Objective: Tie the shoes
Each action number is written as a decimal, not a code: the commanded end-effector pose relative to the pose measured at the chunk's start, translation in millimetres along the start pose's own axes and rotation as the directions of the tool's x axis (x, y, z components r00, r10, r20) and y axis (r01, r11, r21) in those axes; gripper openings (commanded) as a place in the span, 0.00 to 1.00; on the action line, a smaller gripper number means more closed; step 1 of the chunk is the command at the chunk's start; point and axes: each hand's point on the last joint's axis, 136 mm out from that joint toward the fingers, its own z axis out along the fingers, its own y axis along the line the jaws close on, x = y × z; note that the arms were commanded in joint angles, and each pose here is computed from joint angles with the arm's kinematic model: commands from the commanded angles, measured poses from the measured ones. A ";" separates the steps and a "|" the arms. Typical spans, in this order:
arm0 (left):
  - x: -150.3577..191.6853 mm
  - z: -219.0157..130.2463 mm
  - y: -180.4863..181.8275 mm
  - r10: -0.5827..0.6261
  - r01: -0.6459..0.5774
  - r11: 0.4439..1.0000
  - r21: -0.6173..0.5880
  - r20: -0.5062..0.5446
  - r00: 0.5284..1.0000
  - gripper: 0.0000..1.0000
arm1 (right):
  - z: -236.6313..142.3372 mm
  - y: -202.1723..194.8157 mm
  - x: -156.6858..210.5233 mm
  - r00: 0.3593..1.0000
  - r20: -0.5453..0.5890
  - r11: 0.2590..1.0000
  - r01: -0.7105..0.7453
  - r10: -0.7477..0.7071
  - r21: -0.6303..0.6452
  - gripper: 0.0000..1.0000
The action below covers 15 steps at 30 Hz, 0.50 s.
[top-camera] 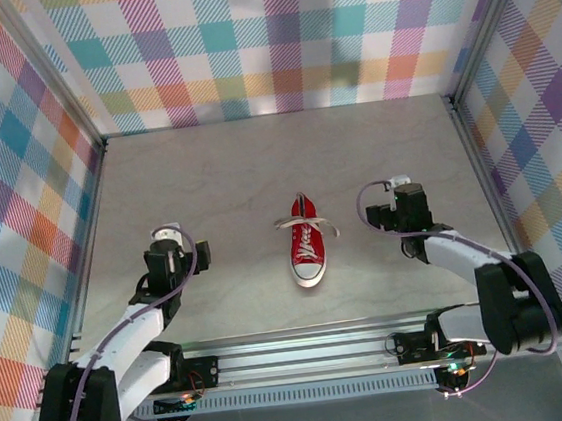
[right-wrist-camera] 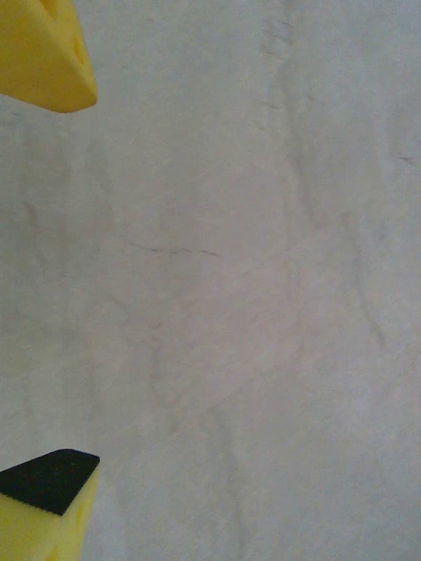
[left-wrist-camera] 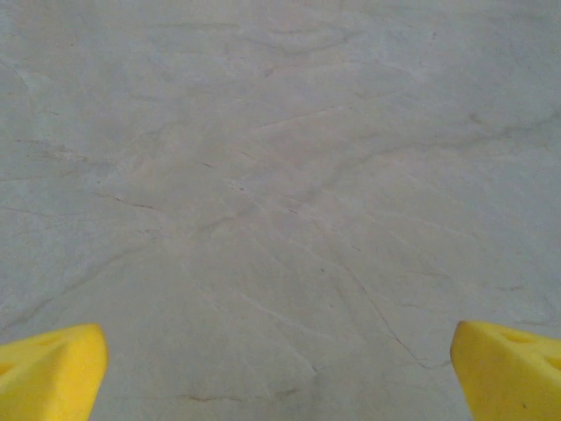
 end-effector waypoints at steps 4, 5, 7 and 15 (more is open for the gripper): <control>-52.2 4.6 9.0 -0.066 0.063 0.998 0.021 0.268 0.961 1.00 | 2.0 0.6 -41.2 0.971 0.238 0.999 -0.011 0.018 -0.031 0.99; -52.4 7.7 9.2 -0.076 0.069 0.997 0.035 0.280 0.957 1.00 | 1.7 2.9 -43.0 0.966 0.257 0.999 0.003 0.009 -0.045 0.99; -55.0 13.3 5.3 -0.079 0.063 0.996 0.066 0.293 0.953 1.00 | -0.6 6.1 -50.5 0.951 0.310 0.997 0.035 -0.013 -0.065 0.99; -55.5 49.2 -12.2 -0.049 0.008 0.989 0.149 0.271 0.961 1.00 | 5.8 1.8 -45.4 0.939 0.343 0.990 0.052 -0.005 -0.128 0.99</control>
